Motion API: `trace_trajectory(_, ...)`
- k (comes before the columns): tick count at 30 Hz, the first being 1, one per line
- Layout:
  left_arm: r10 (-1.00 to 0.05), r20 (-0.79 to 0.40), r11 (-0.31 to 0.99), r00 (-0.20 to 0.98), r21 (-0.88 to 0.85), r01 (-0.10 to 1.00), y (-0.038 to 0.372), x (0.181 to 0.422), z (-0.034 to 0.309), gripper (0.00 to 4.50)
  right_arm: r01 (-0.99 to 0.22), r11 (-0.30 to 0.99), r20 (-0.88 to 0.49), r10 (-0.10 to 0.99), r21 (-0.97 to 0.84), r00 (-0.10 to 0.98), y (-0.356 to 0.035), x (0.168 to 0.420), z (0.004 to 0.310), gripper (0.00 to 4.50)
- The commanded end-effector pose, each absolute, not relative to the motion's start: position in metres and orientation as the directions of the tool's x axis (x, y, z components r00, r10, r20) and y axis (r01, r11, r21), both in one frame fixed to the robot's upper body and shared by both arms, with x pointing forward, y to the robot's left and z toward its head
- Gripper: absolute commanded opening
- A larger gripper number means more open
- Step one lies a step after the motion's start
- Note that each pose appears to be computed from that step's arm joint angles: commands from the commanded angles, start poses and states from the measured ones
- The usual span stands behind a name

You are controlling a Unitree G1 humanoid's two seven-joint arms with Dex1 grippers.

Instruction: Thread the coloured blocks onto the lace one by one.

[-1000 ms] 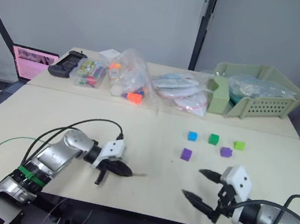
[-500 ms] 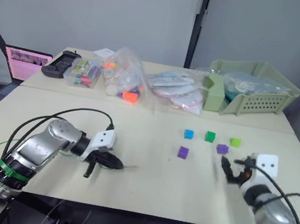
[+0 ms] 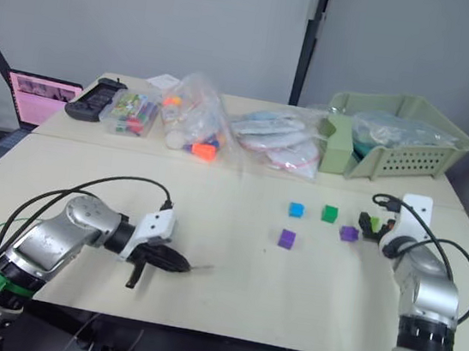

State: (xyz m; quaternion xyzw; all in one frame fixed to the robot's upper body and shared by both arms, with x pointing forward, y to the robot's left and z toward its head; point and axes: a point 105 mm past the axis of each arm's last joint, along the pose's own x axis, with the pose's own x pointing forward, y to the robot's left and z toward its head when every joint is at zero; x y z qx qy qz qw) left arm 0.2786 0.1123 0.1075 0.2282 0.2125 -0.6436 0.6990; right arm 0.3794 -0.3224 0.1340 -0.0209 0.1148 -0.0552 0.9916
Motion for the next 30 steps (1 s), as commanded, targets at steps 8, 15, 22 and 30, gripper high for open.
trace_trajectory(8,-0.818,-0.567,0.056,0.1,0.094,0.994,0.109,0.275,0.122,0.02,0.073,0.994,-0.253,-0.092,-0.083,0.963,-0.325,0.403,0.128,4.5)
trace_trajectory(15,-0.817,-0.566,0.061,0.105,0.097,0.993,0.108,0.274,0.126,0.0,0.095,0.992,-0.292,-0.114,-0.079,0.95,-0.331,0.408,0.114,3.28)
trace_trajectory(22,-0.815,-0.568,0.077,0.117,0.094,0.993,0.109,0.274,0.128,0.0,0.064,0.997,-0.235,-0.072,-0.043,0.969,-0.325,0.412,0.124,1.14)
trace_trajectory(30,-0.813,-0.57,0.082,0.12,0.093,0.992,0.109,0.274,0.128,0.0,0.069,0.997,-0.154,-0.074,-0.036,0.985,-0.324,0.411,0.145,1.14)
